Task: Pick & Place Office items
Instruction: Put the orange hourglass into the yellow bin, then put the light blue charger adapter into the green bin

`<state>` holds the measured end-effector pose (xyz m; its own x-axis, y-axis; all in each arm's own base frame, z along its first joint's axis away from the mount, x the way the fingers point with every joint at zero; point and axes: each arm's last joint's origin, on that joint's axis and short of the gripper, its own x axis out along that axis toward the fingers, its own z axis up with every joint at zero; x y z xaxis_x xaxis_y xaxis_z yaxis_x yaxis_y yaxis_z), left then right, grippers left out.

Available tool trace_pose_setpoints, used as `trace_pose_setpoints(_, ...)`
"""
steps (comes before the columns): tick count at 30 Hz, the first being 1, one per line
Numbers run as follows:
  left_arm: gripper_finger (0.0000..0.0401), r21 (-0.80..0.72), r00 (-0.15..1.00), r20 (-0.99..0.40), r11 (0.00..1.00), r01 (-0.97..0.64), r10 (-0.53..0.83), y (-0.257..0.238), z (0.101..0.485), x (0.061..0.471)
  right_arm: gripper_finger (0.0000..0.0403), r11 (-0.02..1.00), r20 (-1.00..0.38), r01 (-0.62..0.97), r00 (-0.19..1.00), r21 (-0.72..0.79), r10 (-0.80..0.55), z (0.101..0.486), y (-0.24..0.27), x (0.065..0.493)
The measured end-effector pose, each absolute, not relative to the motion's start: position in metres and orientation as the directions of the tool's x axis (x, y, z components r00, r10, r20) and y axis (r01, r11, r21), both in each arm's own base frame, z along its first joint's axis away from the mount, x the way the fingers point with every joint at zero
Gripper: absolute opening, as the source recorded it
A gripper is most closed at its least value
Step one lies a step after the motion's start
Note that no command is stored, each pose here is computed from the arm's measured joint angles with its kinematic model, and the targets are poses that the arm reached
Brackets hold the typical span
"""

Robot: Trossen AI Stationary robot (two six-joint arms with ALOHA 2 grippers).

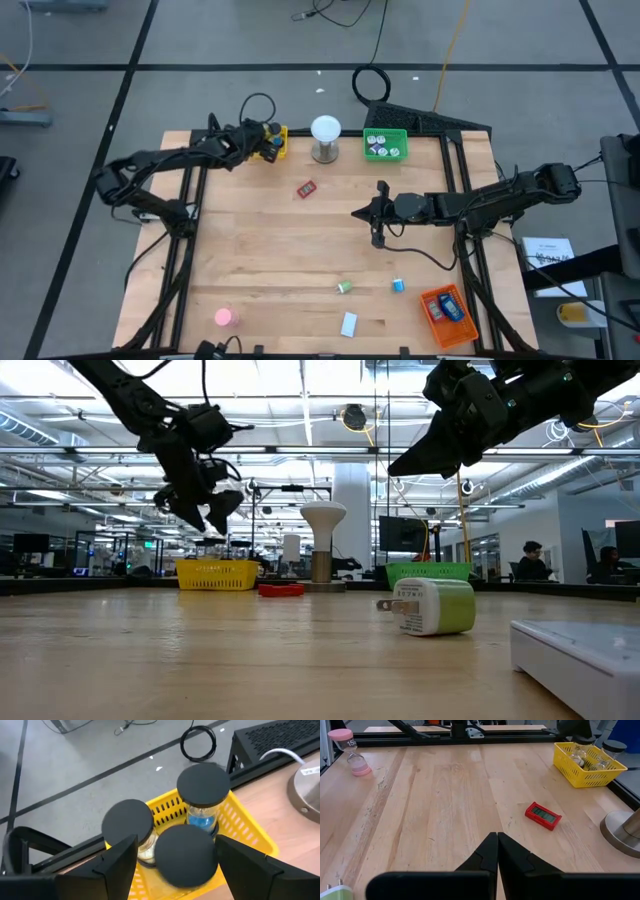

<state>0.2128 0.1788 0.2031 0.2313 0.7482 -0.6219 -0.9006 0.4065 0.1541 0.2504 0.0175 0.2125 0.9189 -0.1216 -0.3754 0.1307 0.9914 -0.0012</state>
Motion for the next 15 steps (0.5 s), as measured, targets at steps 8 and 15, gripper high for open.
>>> trace_pose_setpoints(8,0.0268,0.148,0.329,-0.628,0.524,-0.839,0.705,0.159,0.228,0.202,0.0000,0.991,-0.378,0.133,0.918,0.005,-0.121,0.212,0.018,0.250)
trace_pose_setpoints(15,0.0216,0.157,0.464,-0.669,0.720,-0.676,0.581,0.111,0.230,0.197,0.0000,0.991,-0.391,0.135,0.912,0.006,-0.122,0.211,0.017,0.250)
